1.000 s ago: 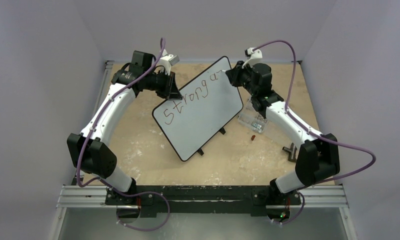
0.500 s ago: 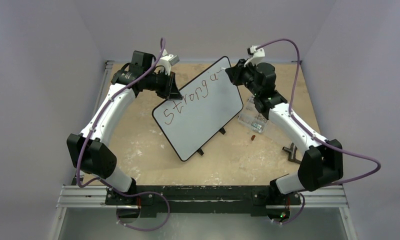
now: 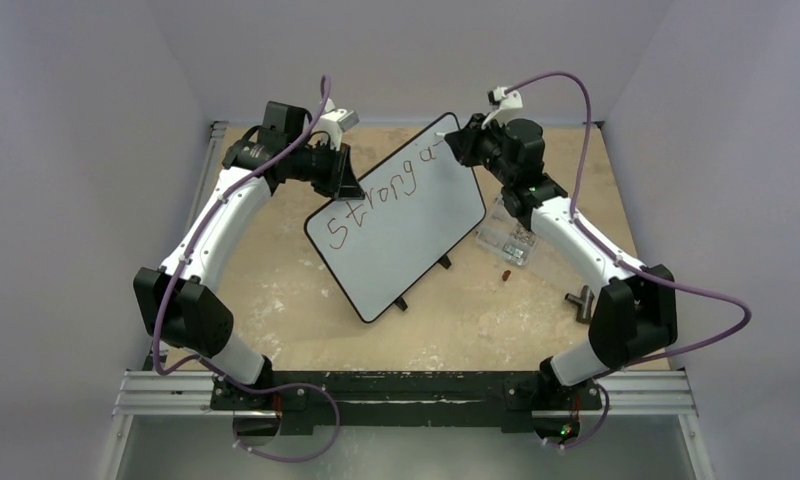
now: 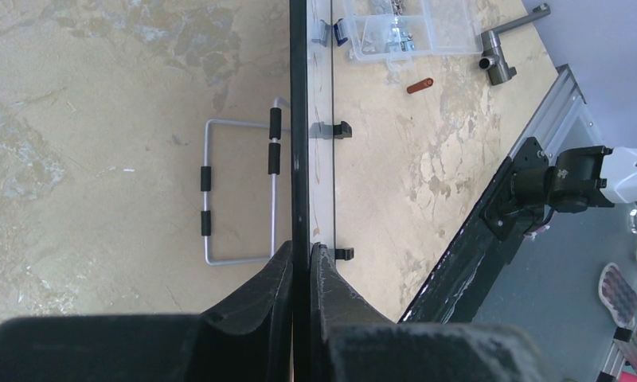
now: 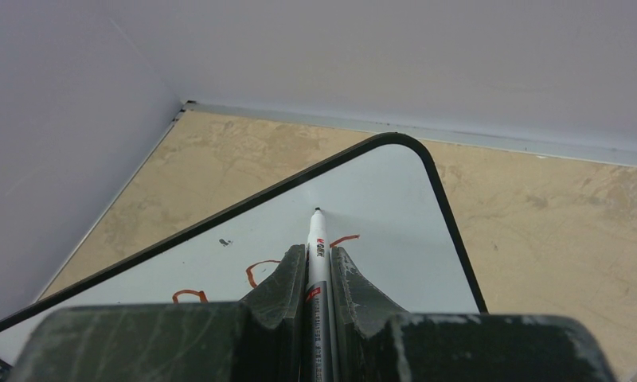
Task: Write a sentence on the whiteboard
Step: Write a sentence at the center of the board.
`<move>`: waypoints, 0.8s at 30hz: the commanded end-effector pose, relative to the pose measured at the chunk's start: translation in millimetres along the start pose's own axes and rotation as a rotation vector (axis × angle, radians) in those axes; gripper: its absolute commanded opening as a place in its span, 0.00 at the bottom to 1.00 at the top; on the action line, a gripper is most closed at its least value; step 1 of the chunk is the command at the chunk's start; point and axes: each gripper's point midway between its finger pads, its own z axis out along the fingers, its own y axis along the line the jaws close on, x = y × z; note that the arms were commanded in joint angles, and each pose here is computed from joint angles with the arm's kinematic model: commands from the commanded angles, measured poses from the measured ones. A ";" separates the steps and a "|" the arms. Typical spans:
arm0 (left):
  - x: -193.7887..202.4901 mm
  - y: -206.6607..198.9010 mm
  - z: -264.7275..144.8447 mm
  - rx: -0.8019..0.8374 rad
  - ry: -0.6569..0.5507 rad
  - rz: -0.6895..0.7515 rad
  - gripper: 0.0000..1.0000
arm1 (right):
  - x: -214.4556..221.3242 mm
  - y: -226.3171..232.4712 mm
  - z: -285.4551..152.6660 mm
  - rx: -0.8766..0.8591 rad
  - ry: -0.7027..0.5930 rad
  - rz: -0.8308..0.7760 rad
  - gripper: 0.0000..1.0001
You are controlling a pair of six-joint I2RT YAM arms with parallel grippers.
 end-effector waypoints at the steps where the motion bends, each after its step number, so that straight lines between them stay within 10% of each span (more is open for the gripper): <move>1: -28.3 -12.0 -17.3 0.000 -0.113 0.153 0.00 | -23.4 10.2 3.6 -0.037 -0.061 -0.001 0.00; 24: -27.7 -11.3 -15.9 0.001 -0.109 0.150 0.00 | 35.0 -8.0 -2.1 -0.004 0.041 0.013 0.00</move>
